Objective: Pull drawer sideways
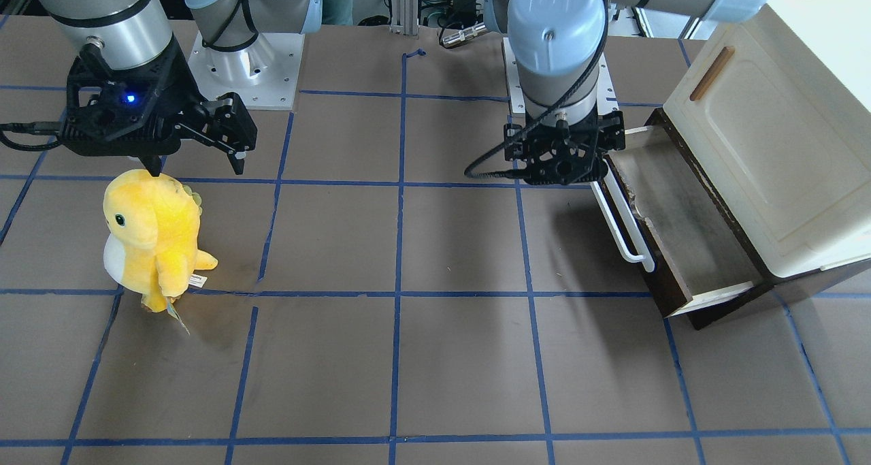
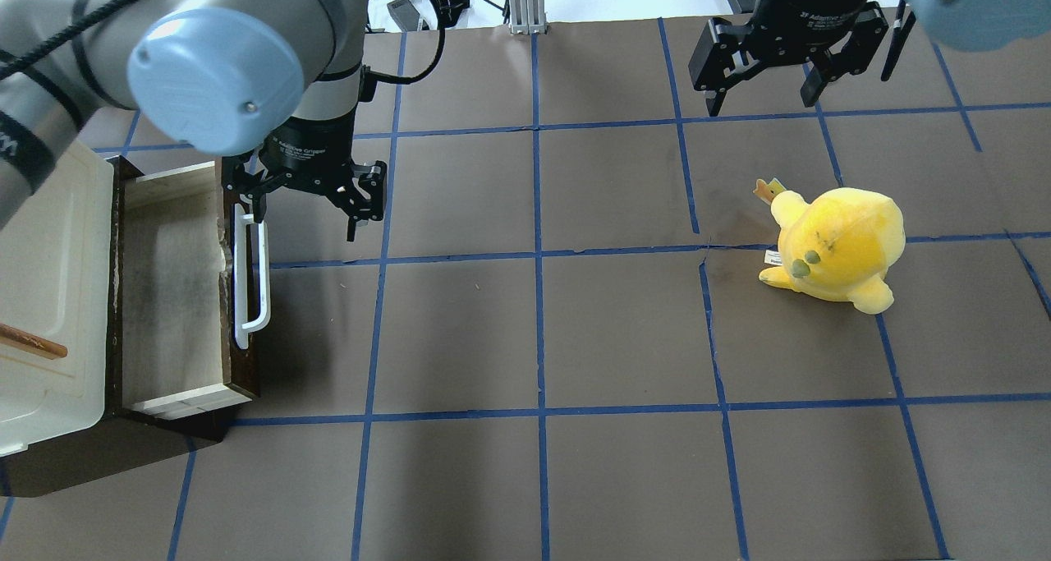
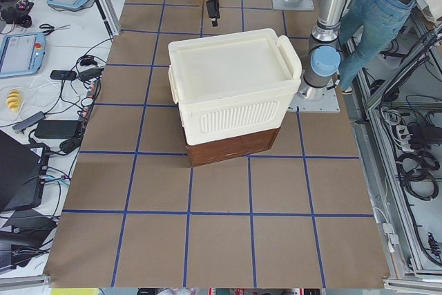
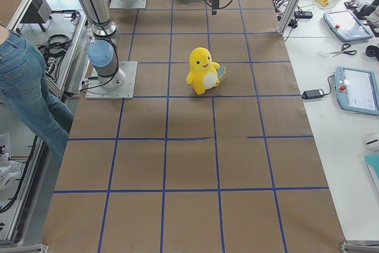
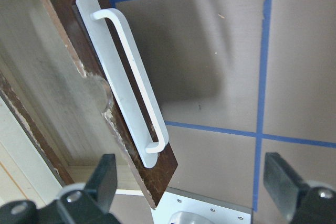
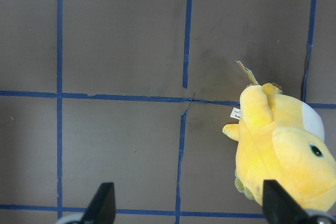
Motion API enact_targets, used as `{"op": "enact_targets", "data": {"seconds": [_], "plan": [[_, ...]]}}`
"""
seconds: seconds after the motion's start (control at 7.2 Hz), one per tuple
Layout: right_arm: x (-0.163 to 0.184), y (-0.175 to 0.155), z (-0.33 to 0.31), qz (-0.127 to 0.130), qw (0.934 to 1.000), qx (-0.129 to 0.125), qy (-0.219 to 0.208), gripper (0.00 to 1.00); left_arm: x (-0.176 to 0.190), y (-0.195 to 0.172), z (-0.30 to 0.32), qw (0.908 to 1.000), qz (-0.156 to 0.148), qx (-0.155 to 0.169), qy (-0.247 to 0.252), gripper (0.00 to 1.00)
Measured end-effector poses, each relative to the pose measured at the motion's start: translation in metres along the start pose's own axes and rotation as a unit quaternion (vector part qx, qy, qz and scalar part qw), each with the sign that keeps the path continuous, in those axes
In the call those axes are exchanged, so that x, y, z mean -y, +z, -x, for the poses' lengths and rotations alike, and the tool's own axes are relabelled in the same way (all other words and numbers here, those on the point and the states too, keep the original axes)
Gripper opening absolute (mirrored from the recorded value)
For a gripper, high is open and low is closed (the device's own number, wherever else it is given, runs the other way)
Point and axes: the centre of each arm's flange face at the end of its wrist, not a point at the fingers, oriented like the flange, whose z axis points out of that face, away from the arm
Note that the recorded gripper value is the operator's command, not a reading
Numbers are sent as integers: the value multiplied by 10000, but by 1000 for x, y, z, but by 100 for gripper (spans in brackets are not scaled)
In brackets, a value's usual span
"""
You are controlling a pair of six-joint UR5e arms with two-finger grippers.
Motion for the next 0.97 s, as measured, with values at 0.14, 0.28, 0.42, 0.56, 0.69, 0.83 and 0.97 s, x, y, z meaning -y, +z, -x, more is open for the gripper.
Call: {"op": "enact_targets", "data": {"seconds": [0.14,0.28,0.42,0.56,0.69,0.83,0.97], "plan": [[0,0,0,0,10000,0,1,100,-22,-16,3,9993,-147,-335,-31,100],[0,0,0,0,10000,0,3,100,-36,-27,11,9977,-315,-594,-107,100],[0,0,0,1,10000,0,3,100,-41,-35,26,9943,-483,-923,-222,100],[0,0,0,1,10000,0,3,100,-41,-39,41,9898,-566,-1271,-305,100],[0,0,0,0,10000,0,3,100,-38,-41,53,9866,-640,-1463,-327,100],[0,0,0,0,10000,0,3,100,-33,-44,60,9846,-756,-1549,-290,100],[0,0,0,1,10000,0,3,100,-29,-45,63,9833,-869,-1580,-244,100]]}}
